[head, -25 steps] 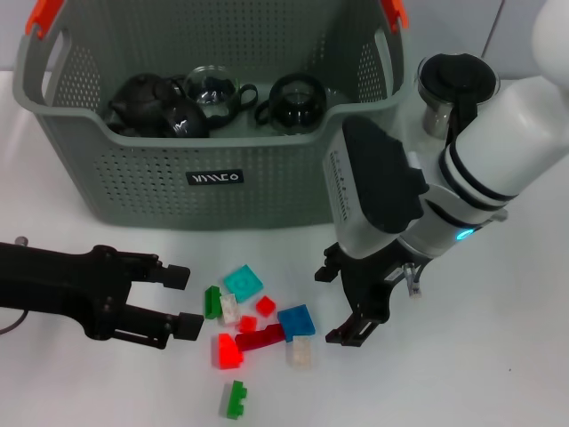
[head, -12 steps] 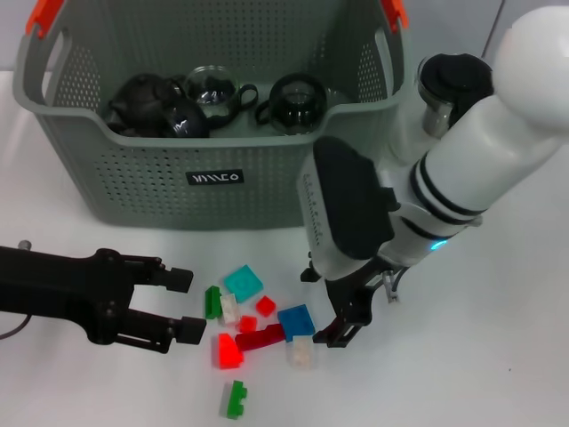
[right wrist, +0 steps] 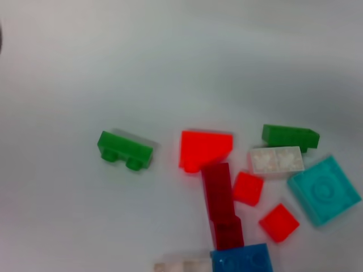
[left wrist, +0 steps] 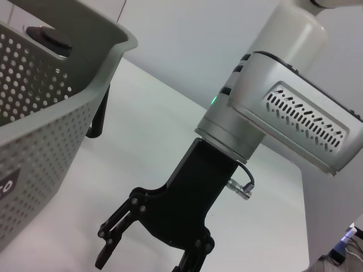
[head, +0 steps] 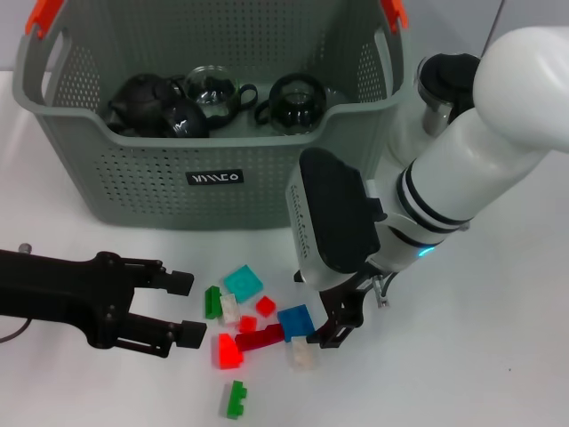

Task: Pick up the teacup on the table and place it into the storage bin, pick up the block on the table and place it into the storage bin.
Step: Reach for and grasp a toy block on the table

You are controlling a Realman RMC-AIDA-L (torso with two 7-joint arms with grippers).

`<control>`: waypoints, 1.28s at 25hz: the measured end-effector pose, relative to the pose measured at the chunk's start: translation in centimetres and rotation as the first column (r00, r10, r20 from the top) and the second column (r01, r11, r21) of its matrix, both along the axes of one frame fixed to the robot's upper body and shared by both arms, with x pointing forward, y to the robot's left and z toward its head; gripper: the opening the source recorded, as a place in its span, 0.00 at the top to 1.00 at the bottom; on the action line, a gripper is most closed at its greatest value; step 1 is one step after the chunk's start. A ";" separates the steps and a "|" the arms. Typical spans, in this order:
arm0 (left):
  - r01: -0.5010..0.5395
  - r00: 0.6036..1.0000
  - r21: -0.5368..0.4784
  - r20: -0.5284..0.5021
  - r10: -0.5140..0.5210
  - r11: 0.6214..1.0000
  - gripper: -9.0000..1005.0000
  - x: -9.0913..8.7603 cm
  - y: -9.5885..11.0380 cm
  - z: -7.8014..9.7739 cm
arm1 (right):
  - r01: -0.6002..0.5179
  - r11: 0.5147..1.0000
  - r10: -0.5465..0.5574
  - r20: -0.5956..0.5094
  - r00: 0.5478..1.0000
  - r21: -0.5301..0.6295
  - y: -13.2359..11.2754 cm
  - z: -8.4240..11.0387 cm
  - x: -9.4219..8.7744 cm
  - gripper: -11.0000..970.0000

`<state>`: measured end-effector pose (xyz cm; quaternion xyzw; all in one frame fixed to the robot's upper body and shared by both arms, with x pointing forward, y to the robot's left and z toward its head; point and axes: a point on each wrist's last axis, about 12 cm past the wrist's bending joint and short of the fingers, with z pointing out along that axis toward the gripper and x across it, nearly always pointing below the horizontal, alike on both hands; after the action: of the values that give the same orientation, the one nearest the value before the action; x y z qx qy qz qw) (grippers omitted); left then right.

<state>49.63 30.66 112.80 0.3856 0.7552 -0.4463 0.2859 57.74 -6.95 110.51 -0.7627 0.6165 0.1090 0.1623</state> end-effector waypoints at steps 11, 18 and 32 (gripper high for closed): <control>0.001 1.000 0.002 -0.005 -0.001 1.000 0.14 -0.3 0.1 -0.2 | 0.001 1.000 -0.001 0.001 1.000 -0.008 0.4 -0.3 -0.1 0.09; 0.002 1.000 -0.004 -0.004 -0.002 1.000 0.14 -0.5 0.1 -0.3 | 0.002 1.000 -0.002 0.000 1.000 -0.010 0.4 -0.3 0.0 0.09; 0.005 1.000 -0.003 -0.007 -0.005 1.000 0.14 -0.5 0.0 -0.4 | -0.016 1.000 0.017 -0.036 0.999 0.020 1.2 0.0 -0.7 0.09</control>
<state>49.11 30.66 112.39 0.3853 0.7546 -0.4495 0.2829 57.01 -5.72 110.51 -0.7641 0.6119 0.1299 0.1577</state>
